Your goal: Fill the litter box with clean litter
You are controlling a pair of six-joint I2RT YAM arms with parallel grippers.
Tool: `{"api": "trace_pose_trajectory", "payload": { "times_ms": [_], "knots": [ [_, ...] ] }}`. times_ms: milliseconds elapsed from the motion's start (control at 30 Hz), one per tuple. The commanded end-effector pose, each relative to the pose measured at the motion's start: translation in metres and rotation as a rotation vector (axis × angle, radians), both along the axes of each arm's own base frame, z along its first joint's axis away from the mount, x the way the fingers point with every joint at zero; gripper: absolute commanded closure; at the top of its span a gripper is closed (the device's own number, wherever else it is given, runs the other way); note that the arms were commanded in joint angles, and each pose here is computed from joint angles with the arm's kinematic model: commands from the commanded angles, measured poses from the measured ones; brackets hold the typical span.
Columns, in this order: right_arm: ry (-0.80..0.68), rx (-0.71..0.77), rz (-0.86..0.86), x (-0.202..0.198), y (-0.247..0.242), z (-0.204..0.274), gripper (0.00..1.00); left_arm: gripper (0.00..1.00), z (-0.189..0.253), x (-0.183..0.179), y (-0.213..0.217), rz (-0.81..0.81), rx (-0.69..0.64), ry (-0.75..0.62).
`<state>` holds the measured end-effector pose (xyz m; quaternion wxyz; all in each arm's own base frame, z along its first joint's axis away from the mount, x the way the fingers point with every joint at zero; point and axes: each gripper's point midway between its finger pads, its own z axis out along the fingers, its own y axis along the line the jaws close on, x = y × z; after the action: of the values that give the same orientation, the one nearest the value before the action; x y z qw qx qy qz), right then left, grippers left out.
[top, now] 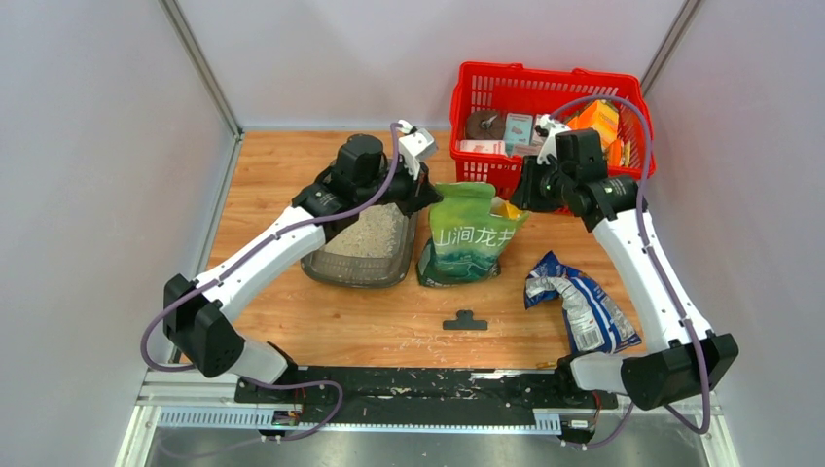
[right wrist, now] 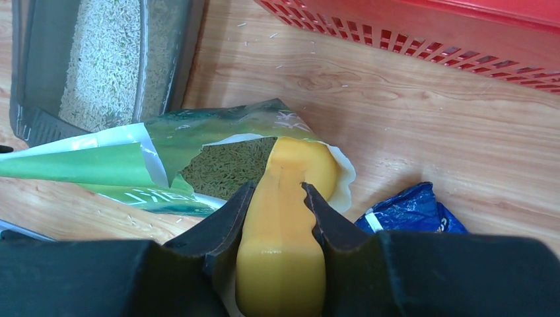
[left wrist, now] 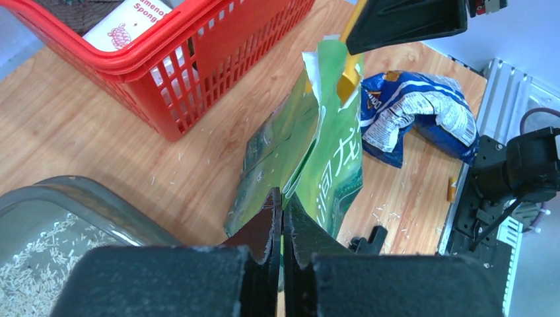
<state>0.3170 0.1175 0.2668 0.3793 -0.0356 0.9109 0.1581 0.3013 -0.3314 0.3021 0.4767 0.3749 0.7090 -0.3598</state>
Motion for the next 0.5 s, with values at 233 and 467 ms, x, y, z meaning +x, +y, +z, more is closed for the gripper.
{"api": "trace_pose_trajectory", "payload": {
  "times_ms": [233, 467],
  "knots": [
    [0.149, -0.303, 0.042, -0.025, -0.031, -0.091, 1.0, 1.0, 0.101, -0.006, 0.003, -0.051, -0.214, -0.339],
    [0.248, -0.253, 0.077, -0.033, -0.004, -0.129, 1.0, 1.0, 0.097, -0.005, 0.001, -0.042, -0.234, -0.299]
  ]
}}
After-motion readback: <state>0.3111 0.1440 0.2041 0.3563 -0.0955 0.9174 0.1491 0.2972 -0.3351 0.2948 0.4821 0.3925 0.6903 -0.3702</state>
